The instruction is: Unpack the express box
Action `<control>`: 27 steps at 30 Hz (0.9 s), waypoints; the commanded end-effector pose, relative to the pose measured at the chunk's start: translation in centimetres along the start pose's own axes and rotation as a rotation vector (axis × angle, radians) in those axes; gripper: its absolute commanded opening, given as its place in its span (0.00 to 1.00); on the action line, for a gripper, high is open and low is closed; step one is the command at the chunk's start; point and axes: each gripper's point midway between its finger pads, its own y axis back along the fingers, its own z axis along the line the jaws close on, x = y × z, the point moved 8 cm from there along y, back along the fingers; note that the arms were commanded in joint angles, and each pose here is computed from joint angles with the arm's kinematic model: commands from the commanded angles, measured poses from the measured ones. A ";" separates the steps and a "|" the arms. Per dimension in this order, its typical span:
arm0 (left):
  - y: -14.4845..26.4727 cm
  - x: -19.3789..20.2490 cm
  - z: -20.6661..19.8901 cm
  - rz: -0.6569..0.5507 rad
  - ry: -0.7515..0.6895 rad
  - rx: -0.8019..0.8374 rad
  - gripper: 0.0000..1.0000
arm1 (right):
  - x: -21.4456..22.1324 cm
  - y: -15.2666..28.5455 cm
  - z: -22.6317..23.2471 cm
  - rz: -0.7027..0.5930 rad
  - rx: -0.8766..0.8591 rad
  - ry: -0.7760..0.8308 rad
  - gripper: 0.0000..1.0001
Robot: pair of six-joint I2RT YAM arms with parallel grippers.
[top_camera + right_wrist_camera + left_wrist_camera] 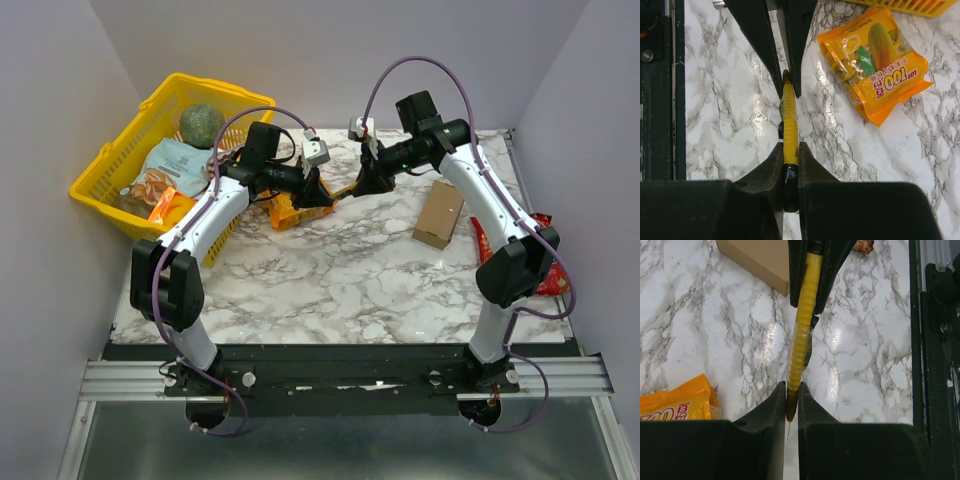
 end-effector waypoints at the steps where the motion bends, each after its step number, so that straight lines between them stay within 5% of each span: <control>1: -0.3 -0.7 -0.2 -0.019 0.014 0.054 0.00 | -1.1 0.1 -0.1 -0.035 0.012 -0.002 0.01; 4: -0.4 -0.6 -0.3 -0.020 0.007 0.065 0.00 | -1.1 0.1 -0.2 -0.034 0.025 -0.022 0.02; 8: 0.3 -1.0 -0.4 -0.027 -0.028 0.055 0.00 | -2.7 1.6 -0.4 -0.068 0.061 -0.132 0.48; 11: 0.8 -1.4 -0.7 -0.045 -0.046 0.066 0.00 | -3.3 3.7 -1.1 -0.157 0.023 -0.234 0.65; 27: -0.8 -3.9 -0.1 -0.142 -0.014 0.102 0.00 | -1.6 3.6 -0.6 -0.219 -0.138 -0.276 0.65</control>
